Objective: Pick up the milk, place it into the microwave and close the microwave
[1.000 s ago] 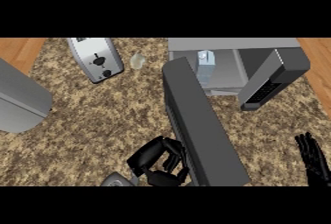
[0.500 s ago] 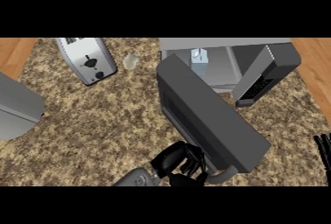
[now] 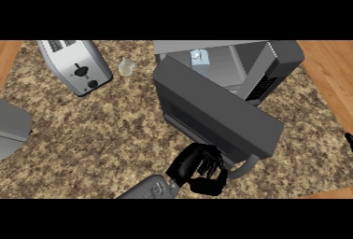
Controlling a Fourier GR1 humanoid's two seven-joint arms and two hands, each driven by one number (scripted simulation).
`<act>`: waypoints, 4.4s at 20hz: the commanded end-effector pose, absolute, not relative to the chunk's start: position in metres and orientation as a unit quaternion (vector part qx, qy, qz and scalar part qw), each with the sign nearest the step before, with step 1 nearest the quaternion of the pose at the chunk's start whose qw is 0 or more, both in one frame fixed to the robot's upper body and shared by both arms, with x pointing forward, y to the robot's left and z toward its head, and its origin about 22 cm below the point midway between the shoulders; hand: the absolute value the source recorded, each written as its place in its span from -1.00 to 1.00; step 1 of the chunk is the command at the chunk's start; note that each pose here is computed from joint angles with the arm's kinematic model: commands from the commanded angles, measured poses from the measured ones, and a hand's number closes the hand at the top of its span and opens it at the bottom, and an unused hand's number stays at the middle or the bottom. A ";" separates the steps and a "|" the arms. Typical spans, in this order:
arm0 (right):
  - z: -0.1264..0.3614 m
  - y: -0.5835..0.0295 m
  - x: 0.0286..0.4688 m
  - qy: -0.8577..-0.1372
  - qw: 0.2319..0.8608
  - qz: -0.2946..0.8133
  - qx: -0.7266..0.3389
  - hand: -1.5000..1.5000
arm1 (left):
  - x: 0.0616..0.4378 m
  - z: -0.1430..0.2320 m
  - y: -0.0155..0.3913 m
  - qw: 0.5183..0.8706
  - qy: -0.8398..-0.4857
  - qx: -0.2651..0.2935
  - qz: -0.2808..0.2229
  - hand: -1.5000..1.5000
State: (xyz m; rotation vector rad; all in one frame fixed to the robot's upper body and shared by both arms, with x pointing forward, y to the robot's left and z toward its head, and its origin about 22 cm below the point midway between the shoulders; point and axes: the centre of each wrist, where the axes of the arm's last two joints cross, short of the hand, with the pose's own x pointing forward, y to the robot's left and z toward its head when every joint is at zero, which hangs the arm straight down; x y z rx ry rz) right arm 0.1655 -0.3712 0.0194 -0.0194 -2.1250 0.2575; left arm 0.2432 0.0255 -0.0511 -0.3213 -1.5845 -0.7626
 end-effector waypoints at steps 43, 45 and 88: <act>0.126 -0.397 0.213 -0.880 0.434 0.180 0.062 -1.00 | 0.359 0.041 0.017 0.587 -0.798 -0.127 -0.050 1.00; 0.131 -0.400 0.216 -0.880 0.435 0.184 0.057 -1.00 | 0.361 0.045 0.015 0.586 -0.798 -0.131 -0.044 1.00; 0.176 -0.468 0.242 -0.887 0.426 0.173 0.034 -1.00 | 0.361 0.038 0.011 0.562 -0.814 -0.144 -0.033 1.00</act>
